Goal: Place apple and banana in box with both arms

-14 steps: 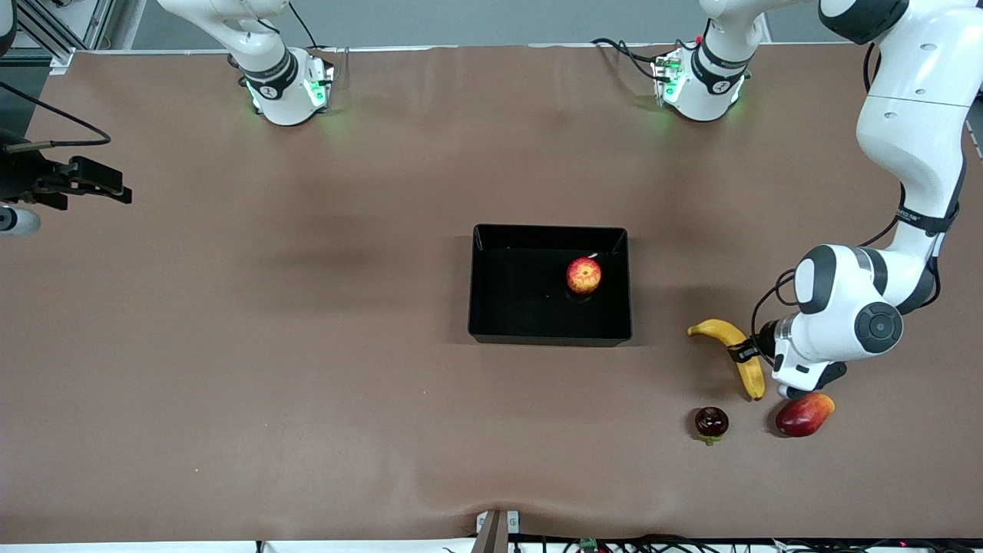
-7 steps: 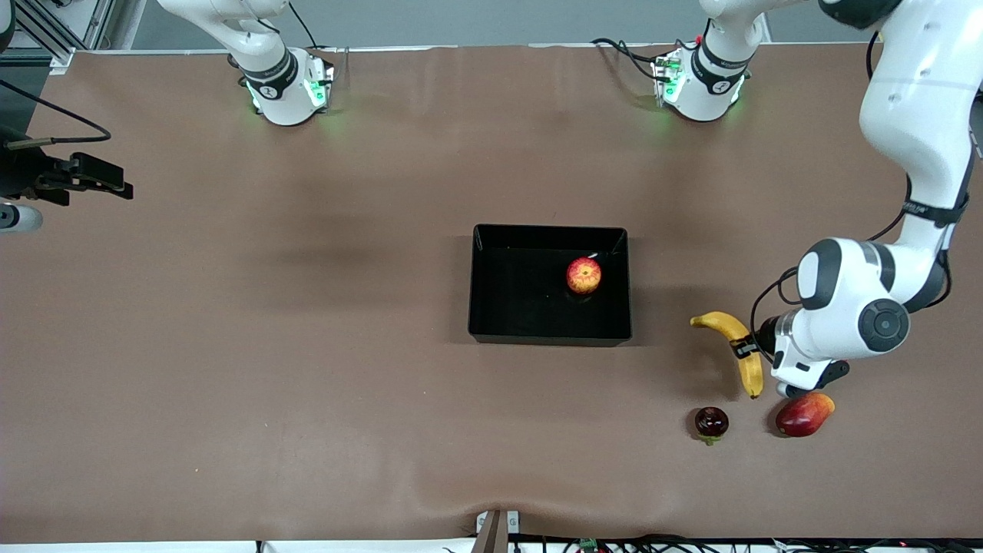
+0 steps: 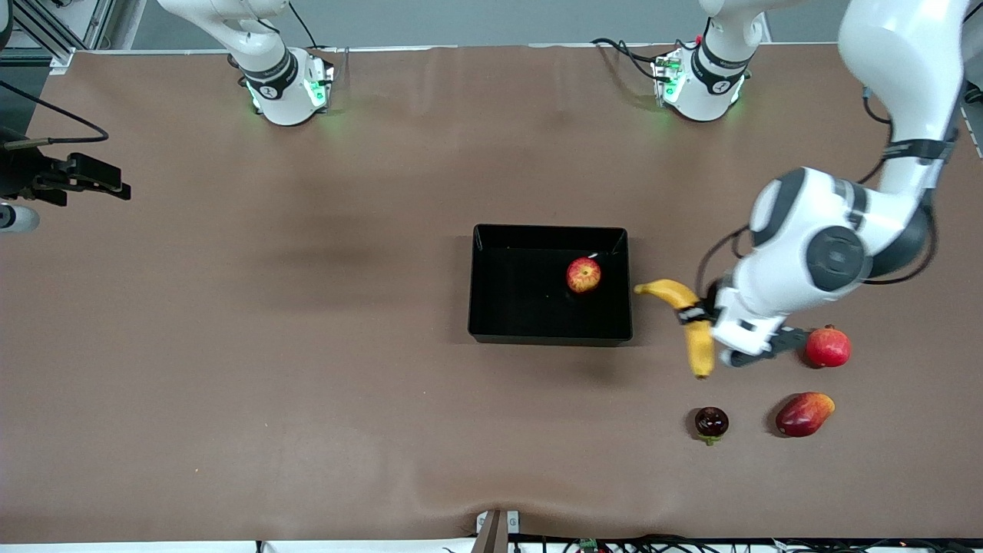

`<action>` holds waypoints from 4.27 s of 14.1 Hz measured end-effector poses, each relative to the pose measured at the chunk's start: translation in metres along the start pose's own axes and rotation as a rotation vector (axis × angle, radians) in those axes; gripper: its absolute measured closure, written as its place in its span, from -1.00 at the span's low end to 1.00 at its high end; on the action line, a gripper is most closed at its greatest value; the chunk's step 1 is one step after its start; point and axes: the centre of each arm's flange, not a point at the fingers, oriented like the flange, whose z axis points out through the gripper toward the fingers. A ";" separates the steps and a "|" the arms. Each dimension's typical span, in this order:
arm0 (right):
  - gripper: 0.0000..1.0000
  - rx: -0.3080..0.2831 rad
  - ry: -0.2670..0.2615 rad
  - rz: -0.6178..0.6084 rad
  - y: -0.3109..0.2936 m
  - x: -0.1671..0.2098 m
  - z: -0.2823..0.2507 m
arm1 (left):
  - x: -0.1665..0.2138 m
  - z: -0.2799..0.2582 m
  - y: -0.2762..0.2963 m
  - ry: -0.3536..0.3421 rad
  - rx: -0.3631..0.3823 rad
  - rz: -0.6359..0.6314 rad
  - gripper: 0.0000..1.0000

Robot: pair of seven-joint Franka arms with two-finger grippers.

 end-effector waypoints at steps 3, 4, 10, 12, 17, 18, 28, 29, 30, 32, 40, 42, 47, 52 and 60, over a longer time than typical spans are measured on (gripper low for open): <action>-1.00 -0.001 0.020 0.014 0.007 0.001 -0.002 | -0.061 0.011 0.081 -0.012 -0.005 -0.102 0.23; -1.00 -0.002 0.023 0.017 0.009 0.001 -0.003 | -0.083 0.018 0.109 -0.020 -0.009 -0.114 0.23; -1.00 -0.051 0.036 0.034 0.020 -0.001 -0.009 | -0.175 0.079 0.195 -0.017 0.060 -0.123 0.23; -1.00 -0.049 0.038 0.032 0.019 -0.001 -0.009 | -0.175 0.097 0.191 -0.025 0.092 -0.137 0.23; -1.00 -0.043 0.039 0.030 0.017 -0.001 -0.010 | -0.173 0.145 0.191 -0.044 0.119 -0.123 0.23; -1.00 -0.040 0.040 0.029 0.017 -0.001 -0.010 | -0.174 0.155 0.192 -0.043 0.120 -0.114 0.23; -1.00 -0.023 0.045 0.023 0.013 0.000 -0.010 | -0.172 0.198 0.202 0.028 0.086 -0.044 -0.23; -1.00 -0.023 0.046 0.022 0.012 0.000 -0.010 | -0.165 0.189 0.203 0.045 0.075 -0.048 -0.45; -1.00 -0.023 0.046 0.020 0.012 0.000 -0.010 | -0.154 0.174 0.202 0.072 0.060 -0.057 -0.69; -1.00 -0.024 0.047 0.018 0.010 0.000 -0.010 | -0.121 0.123 0.188 0.133 0.038 -0.071 -0.99; -1.00 -0.026 0.047 -0.012 -0.005 0.002 -0.010 | -0.038 -0.102 0.046 0.240 0.124 -0.025 -1.00; -1.00 -0.027 0.047 -0.020 -0.009 0.003 -0.010 | -0.022 -0.136 0.008 0.258 0.135 -0.030 -1.00; -1.00 -0.029 0.060 -0.022 -0.010 0.004 -0.011 | -0.006 -0.206 -0.081 0.251 0.157 0.110 -1.00; -1.00 -0.030 0.072 -0.022 -0.011 0.005 -0.014 | -0.015 -0.262 -0.169 0.160 0.099 0.251 -1.00; -1.00 -0.029 0.085 0.030 -0.008 0.002 -0.020 | -0.076 -0.285 -0.202 0.067 0.114 0.259 -1.00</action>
